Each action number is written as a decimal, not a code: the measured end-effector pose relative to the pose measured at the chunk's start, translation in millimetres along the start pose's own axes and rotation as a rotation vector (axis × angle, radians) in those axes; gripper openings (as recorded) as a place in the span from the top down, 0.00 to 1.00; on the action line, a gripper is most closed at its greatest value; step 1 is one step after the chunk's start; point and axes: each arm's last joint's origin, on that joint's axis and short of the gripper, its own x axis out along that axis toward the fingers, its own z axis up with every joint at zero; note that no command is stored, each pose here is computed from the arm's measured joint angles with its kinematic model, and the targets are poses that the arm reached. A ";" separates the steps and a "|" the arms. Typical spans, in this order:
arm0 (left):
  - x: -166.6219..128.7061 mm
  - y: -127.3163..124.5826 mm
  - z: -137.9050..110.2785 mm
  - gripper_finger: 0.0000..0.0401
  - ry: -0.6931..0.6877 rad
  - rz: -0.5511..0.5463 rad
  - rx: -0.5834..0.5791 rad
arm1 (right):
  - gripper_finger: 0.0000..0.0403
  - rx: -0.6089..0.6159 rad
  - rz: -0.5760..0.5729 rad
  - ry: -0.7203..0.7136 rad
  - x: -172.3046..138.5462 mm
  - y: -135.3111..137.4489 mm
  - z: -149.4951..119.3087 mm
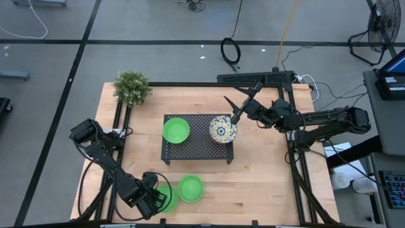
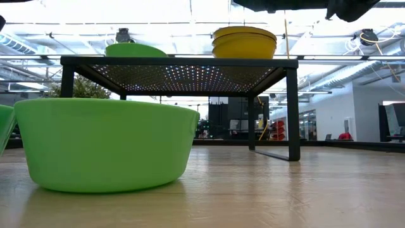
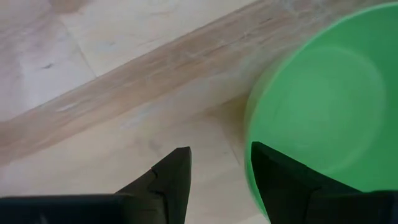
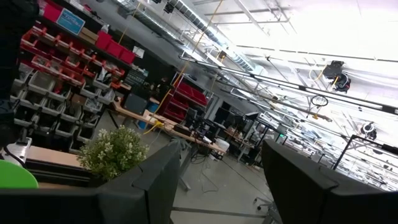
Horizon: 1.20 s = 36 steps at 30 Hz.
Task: Pick & Place Mini bowls
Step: Stack the left green bowl on top of the green bowl on the shelf
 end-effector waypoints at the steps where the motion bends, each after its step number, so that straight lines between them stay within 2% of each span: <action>1: 0.0 0.0 0.0 0.57 0.000 0.000 0.000 | 0.47 0.000 0.000 0.000 0.0 0.1 -0.1; 15: -0.1 -0.2 -0.1 0.57 0.001 -0.002 -0.009 | 0.47 0.000 0.001 0.000 0.0 0.2 0.0; 24: 0.1 -2.3 4.2 0.57 0.025 0.011 -0.106 | 0.47 0.026 0.001 0.000 0.0 0.2 0.0; 36: 0.2 -5.1 10.4 0.57 0.035 0.016 -0.099 | 0.47 0.025 0.001 0.000 0.0 0.2 0.0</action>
